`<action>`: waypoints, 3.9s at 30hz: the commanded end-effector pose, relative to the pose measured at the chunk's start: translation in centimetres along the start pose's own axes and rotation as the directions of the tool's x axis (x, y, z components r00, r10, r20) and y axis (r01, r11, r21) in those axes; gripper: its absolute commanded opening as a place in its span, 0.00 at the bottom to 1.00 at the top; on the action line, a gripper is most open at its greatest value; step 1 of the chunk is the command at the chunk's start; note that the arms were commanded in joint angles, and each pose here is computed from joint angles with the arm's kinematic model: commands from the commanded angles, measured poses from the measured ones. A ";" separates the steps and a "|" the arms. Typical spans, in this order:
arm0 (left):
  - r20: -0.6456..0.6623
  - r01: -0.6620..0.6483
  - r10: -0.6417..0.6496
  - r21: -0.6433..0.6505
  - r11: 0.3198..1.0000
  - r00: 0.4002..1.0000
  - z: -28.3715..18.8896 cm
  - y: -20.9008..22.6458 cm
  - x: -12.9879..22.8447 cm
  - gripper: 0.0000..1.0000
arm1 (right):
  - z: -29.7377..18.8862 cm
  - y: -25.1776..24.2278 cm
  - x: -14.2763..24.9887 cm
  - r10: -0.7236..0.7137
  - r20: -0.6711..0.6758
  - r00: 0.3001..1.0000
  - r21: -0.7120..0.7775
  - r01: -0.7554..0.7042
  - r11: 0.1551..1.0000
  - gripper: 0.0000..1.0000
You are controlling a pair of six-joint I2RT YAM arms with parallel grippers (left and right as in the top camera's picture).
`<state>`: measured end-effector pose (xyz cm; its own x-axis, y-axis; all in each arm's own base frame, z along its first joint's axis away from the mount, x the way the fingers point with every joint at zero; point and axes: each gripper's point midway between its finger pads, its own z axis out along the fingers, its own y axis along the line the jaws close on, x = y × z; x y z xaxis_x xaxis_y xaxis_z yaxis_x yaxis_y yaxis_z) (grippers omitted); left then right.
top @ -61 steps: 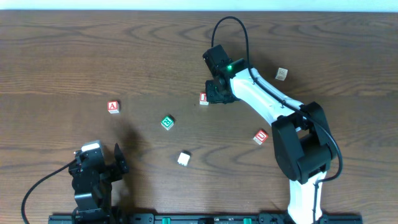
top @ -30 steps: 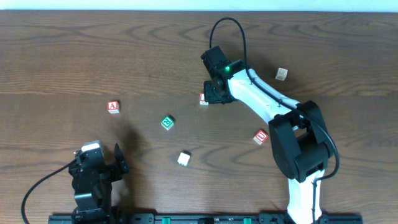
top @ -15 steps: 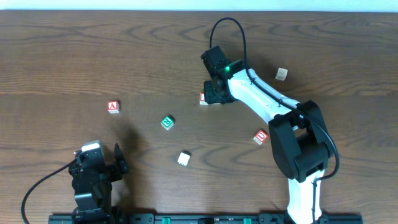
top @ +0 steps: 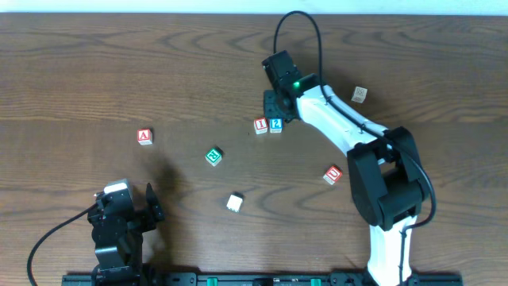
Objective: Spell out Ai2
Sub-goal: 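Open the right gripper and retract it up and right, then reach the left gripper forward to the red A block, then close the left gripper on the red A block and lift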
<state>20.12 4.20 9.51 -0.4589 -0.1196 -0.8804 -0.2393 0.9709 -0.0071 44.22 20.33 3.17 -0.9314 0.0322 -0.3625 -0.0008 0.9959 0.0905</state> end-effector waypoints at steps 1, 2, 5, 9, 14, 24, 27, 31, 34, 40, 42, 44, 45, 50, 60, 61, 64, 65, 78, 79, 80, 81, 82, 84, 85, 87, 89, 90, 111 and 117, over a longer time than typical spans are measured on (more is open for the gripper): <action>-0.006 -0.010 0.010 -0.013 1.000 1.000 0.2 0.2 0.4 0.95 | 0.0 -1.7 -0.5 0.019 -0.003 1.000 0.036 -0.019 0.999 0.24; -0.006 -0.010 0.010 -0.012 1.000 1.000 0.2 0.2 0.4 0.95 | -0.3 -2.0 -0.4 0.024 -0.011 1.000 0.038 -0.024 0.999 0.11; -0.006 -0.011 0.011 -0.013 1.000 1.000 0.2 0.2 0.4 0.95 | -1.2 -2.8 0.1 0.033 -0.040 0.999 0.051 -0.031 0.998 0.01; -0.006 -0.010 0.010 -0.013 1.000 1.000 0.2 0.2 0.4 0.95 | -1.4 -3.2 0.6 0.034 -0.063 0.997 0.062 -0.030 0.998 0.01; -0.006 -0.010 0.010 -0.012 1.000 1.000 0.2 0.2 0.4 0.95 | -1.4 -2.8 1.0 0.033 -0.082 0.996 0.040 -0.030 0.999 0.01; -0.006 -0.010 0.010 -0.012 1.000 1.000 0.2 0.2 0.4 0.95 | -1.2 -1.9 1.3 -0.003 -0.095 0.995 0.003 0.003 1.000 0.01; -0.006 -0.010 0.010 -0.012 1.000 1.000 0.2 0.2 0.4 0.95 | -0.9 -2.0 1.5 -0.024 -0.103 0.994 0.005 0.025 1.000 0.01; -0.006 -0.010 0.010 -0.012 1.000 1.000 0.2 0.2 0.4 0.95 | -1.0 -2.2 1.3 -0.021 -0.098 0.995 0.006 0.021 1.000 0.06; -0.006 -0.010 0.010 -0.013 1.000 1.000 0.2 0.2 0.4 0.95 | -1.5 -2.5 0.8 -0.010 -0.085 0.996 0.005 0.010 1.000 0.17; -0.006 -0.010 0.010 -0.013 1.000 1.000 0.2 0.2 0.4 0.96 | -4.3 -3.5 -1.4 -0.092 -0.010 0.996 -0.011 0.092 0.996 0.41; -0.006 -0.010 0.010 -0.012 1.000 1.000 0.2 0.2 0.4 0.95 | -5.5 -4.0 -2.4 -0.147 0.029 0.989 -0.007 0.147 0.989 0.43; -0.006 -0.011 0.011 -0.013 1.000 1.000 0.2 0.2 0.4 0.95 | -6.6 -4.5 -3.0 -0.183 0.053 0.982 -0.005 0.184 0.983 0.41; -0.006 -0.010 0.010 -0.012 1.000 1.000 0.2 0.2 0.4 0.95 | -7.0 -4.7 -3.3 -0.198 0.062 0.978 -0.003 0.198 0.980 0.38; -0.006 -0.010 0.010 -0.012 1.000 1.000 0.2 0.2 0.4 0.95 | -7.6 -6.3 -4.3 -0.165 0.075 0.983 -0.078 0.171 0.982 0.20; 0.019 0.015 -0.015 0.016 1.000 1.000 0.2 -0.3 -0.3 0.95 | -7.8 -8.9 -3.4 -0.113 0.009 0.994 -0.137 0.113 0.984 0.46; 0.015 0.049 -0.050 0.038 0.998 0.999 0.2 -0.6 -0.2 0.95 | -7.8 -8.4 -3.0 -0.134 -0.004 0.991 -0.142 0.132 0.981 0.46; -0.043 0.256 -0.252 0.164 0.953 0.967 -0.1 -2.9 0.1 0.95 | -7.9 -7.3 -1.5 -0.193 -0.047 0.980 -0.152 0.184 0.971 0.46; -0.068 0.305 -0.297 0.190 0.933 0.952 -0.2 -3.5 0.3 0.95 | -7.9 -7.2 -1.1 -0.198 -0.060 0.978 -0.154 0.187 0.970 0.46; -0.150 0.453 -0.428 0.315 0.834 0.891 -0.9 -6.0 -0.2 0.95 | -8.2 -6.5 1.2 -0.201 -0.148 0.968 -0.203 0.169 0.964 0.45; -0.127 0.436 -0.419 0.327 0.838 0.899 -0.9 -6.0 -0.7 0.95 | -8.3 -6.6 1.5 -0.200 -0.159 0.967 -0.205 0.166 0.965 0.45; -0.109 0.429 -0.418 0.338 0.838 0.902 -1.0 -6.1 -1.2 0.95 | -8.3 -6.6 1.6 -0.201 -0.163 0.966 -0.204 0.166 0.965 0.45; -0.086 0.422 -0.420 0.352 0.835 0.903 -1.0 -6.1 -1.8 0.96 | -8.3 -6.6 1.6 -0.201 -0.165 0.966 -0.204 0.166 0.965 0.45; -0.061 0.415 -0.423 0.363 0.835 0.904 -1.1 -6.1 -2.5 0.96 | -8.3 -6.6 1.6 -0.201 -0.164 0.966 -0.205 0.166 0.965 0.46; 0.001 0.403 -0.430 0.350 0.846 0.903 -1.1 -5.5 -3.8 0.96 | -8.3 -6.6 1.5 -0.201 -0.162 0.966 -0.204 0.167 0.965 0.47; 0.026 0.398 -0.430 0.332 0.855 0.902 -1.1 -5.0 -4.3 0.96 | -8.3 -6.6 1.5 -0.201 -0.161 0.966 -0.204 0.166 0.965 0.47; 0.061 0.387 -0.416 0.268 0.882 0.907 -1.1 -3.9 -5.1 0.96 | -8.3 -6.6 1.4 -0.201 -0.157 0.967 -0.205 0.167 0.964 0.49; 0.058 0.370 -0.386 0.186 0.910 0.921 -0.7 -2.8 -5.7 0.96 | -8.3 -6.5 1.2 -0.211 -0.147 0.966 -0.207 0.178 0.962 0.49; 0.048 0.365 -0.376 0.162 0.917 0.925 -0.6 -2.5 -5.8 0.96 | -8.2 -6.5 1.2 -0.221 -0.141 0.965 -0.208 0.189 0.960 0.49; -0.621 -0.092 0.057 -0.024 0.995 0.781 12.0 -3.7 -8.4 0.96 | -8.2 -5.5 -3.3 -0.219 0.050 0.974 -0.248 0.224 0.942 0.58; -0.700 -0.130 0.077 -0.024 0.991 0.710 13.5 -3.5 -5.5 0.96 | -8.6 -4.1 -3.8 -0.219 0.083 0.972 -0.311 0.234 0.921 0.58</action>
<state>34.70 3.70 8.64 -0.9312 -0.1838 -0.3149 -0.2179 0.9730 0.0765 44.61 14.65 11.04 -0.8893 -0.1711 -0.4241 -0.2968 0.9214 0.2508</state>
